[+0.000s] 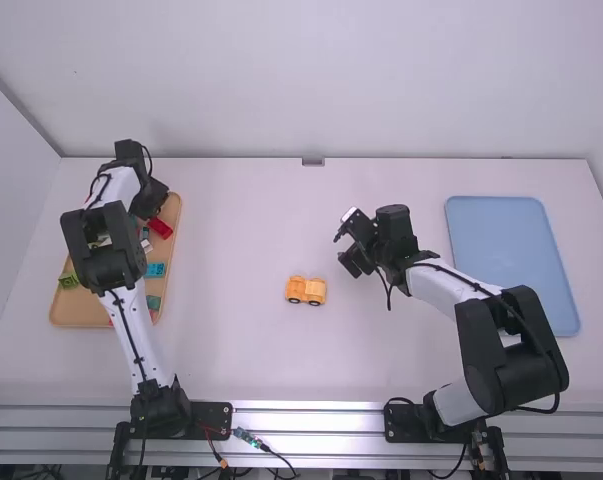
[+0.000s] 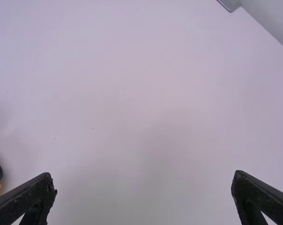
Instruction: Assemble lego blocks to make yellow taxi
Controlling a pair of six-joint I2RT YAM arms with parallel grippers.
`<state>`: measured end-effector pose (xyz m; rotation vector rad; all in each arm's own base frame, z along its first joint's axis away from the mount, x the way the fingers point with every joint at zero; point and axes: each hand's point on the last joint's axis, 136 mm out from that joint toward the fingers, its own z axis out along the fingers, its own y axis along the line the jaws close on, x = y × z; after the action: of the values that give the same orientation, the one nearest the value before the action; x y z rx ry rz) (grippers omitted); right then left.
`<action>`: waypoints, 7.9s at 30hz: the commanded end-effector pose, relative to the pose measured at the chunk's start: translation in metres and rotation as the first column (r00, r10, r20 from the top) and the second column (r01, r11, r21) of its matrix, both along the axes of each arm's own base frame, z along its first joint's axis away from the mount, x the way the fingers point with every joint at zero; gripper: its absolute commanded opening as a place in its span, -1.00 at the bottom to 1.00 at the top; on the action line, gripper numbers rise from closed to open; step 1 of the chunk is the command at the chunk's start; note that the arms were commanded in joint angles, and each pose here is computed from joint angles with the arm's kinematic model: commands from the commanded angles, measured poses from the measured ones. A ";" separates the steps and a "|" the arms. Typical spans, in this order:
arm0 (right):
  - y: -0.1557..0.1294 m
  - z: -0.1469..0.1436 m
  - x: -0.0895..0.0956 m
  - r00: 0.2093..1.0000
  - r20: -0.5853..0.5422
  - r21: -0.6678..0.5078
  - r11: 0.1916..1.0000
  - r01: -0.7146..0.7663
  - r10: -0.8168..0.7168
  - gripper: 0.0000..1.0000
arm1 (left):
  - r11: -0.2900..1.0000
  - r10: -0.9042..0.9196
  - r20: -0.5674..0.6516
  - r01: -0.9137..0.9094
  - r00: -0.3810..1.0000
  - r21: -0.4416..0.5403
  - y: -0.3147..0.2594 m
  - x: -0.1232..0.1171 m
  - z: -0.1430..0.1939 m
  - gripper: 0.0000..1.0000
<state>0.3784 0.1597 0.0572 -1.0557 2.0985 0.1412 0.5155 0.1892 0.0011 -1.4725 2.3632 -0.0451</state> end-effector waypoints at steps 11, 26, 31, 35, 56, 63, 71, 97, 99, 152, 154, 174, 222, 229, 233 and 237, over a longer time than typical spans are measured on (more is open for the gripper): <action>0.000 0.015 0.006 0.999 0.037 0.010 1.000 0.003 -0.004 0.98 | 1.000 0.023 0.091 -0.024 0.996 0.016 -0.001 -0.002 0.067 -0.96; 0.014 0.047 0.020 0.998 0.057 0.256 0.966 0.015 -0.031 0.98 | 0.819 -0.532 0.291 0.571 0.795 -0.062 -0.120 -0.001 0.133 -0.97; 0.011 0.060 0.017 1.000 0.008 0.407 0.913 -0.008 0.005 0.98 | 0.741 -0.594 0.434 0.671 0.677 -0.033 -0.160 -0.016 0.134 -0.97; 0.014 0.074 0.008 0.996 -0.006 0.515 0.854 -0.077 0.094 0.98 | 0.572 -0.666 0.610 0.819 0.429 0.048 -0.203 -0.052 0.150 -0.97; 0.082 0.127 -0.053 0.871 -0.111 0.822 0.537 -0.190 0.478 0.98 | -0.117 -0.529 0.784 0.943 -0.324 0.311 -0.383 -0.195 0.143 -0.97; 0.081 0.113 -0.055 0.795 -0.160 0.883 0.445 -0.149 0.585 1.00 | -0.200 -0.437 0.774 0.889 -0.457 0.412 -0.395 -0.212 0.155 -0.97; 0.099 0.107 -0.061 0.745 -0.188 0.908 0.402 -0.115 0.640 0.96 | -0.201 -0.463 0.743 0.874 -0.483 0.443 -0.396 -0.210 0.150 -0.97; 0.117 0.102 -0.079 0.740 -0.128 0.902 0.387 -0.190 0.661 0.35 | -0.034 -0.473 0.758 0.869 -0.449 0.494 -0.401 -0.205 0.154 -0.97; 0.121 0.102 -0.082 0.731 -0.124 0.901 0.384 -0.200 0.671 0.37 | -0.029 -0.467 0.766 0.873 -0.442 0.486 -0.401 -0.206 0.155 -0.97; 0.121 0.101 -0.076 0.751 -0.138 0.903 0.393 -0.173 0.645 -1.00 | -0.025 -0.481 0.753 0.866 -0.448 0.500 -0.400 -0.206 0.151 0.20; 0.122 0.098 -0.069 0.773 -0.160 0.903 0.407 -0.136 0.613 -1.00 | -0.015 -0.489 0.751 0.865 -0.443 0.501 -0.400 -0.204 0.150 0.47; 0.086 0.059 0.016 0.775 -0.575 0.775 0.480 0.412 0.263 -1.00 | -0.036 -0.474 0.711 0.819 -0.519 0.573 -0.401 -0.207 0.157 0.98; 0.097 0.063 0.027 0.369 -0.881 0.437 0.207 0.876 0.296 -1.00 | -0.640 -0.738 -0.594 0.051 -0.321 0.767 -0.401 -0.148 0.144 0.98; 0.100 0.064 0.029 0.384 -0.878 0.449 0.215 0.867 0.285 -1.00 | -0.695 -0.679 -0.678 -0.051 -0.284 0.717 -0.411 -0.149 0.152 0.98; 0.101 0.064 0.031 0.389 -0.879 0.449 0.202 0.871 0.277 -1.00 | -0.690 -0.686 -0.669 -0.036 -0.286 0.723 -0.409 -0.148 0.151 0.96; 0.102 0.064 0.028 0.376 -0.881 0.441 0.210 0.872 0.289 -1.00 | -0.700 -0.677 -0.672 -0.021 -0.301 0.714 -0.409 -0.148 0.142 0.80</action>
<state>0.4021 0.2568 0.1147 0.6466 2.2738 1.8561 0.3674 -0.2212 0.1544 1.3956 1.2030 0.3651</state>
